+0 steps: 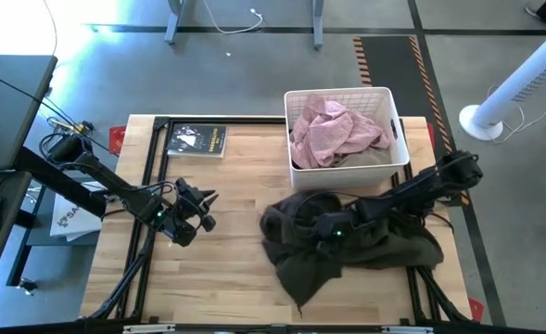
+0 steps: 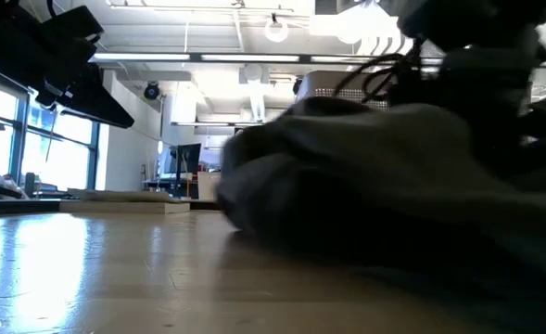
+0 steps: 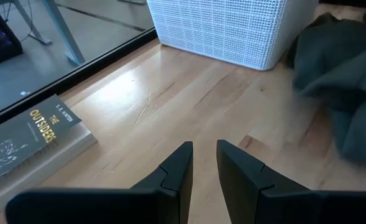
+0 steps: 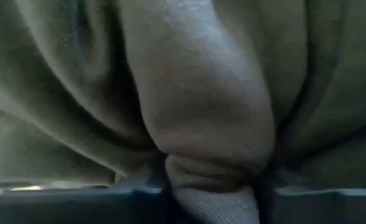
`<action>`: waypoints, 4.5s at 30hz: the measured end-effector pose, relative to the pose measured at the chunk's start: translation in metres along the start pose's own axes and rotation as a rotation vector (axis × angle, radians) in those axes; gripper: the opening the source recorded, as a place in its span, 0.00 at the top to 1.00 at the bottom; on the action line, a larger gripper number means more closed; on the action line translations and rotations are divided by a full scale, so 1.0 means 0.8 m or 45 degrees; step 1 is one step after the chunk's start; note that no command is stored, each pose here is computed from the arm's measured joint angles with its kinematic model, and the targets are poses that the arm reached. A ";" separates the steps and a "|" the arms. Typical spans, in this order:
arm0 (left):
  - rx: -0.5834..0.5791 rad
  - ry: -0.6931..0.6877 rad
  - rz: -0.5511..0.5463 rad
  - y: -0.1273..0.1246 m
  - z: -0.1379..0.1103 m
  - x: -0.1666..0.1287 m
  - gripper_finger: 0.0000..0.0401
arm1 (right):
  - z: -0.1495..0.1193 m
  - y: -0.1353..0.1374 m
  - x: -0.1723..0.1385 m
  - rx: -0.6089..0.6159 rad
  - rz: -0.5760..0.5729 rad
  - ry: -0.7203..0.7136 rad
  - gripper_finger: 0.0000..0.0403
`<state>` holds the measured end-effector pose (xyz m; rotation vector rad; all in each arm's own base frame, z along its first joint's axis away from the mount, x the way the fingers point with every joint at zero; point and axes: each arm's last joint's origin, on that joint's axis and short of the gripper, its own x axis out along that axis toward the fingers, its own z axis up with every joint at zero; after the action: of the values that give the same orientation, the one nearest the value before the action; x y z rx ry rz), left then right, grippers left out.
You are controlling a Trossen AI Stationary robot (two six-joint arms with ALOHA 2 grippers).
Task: Sort clothes
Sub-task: Put the black jacket into the laundry bin
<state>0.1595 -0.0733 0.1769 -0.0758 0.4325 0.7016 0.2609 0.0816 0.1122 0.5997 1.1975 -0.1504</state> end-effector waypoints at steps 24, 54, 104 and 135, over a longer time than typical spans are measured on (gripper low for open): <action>0.000 0.001 -0.001 0.000 0.000 0.000 0.82 | 0.192 0.139 -0.227 -0.722 0.163 -1.502 0.89; 0.026 -0.006 0.005 0.000 0.000 0.000 0.82 | 0.233 0.072 -0.577 -0.387 -1.404 -1.926 0.89; 0.017 -0.011 0.005 0.000 0.001 0.000 0.82 | 0.190 -0.179 -0.327 0.304 -0.817 -0.040 0.60; 0.025 -0.007 0.006 0.000 0.000 0.000 0.82 | 0.175 -0.263 -0.175 0.260 -0.487 -0.552 0.57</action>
<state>0.1595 -0.0732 0.1771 -0.0541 0.4343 0.7022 0.2362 -0.1938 0.1964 0.4768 0.8662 -0.6991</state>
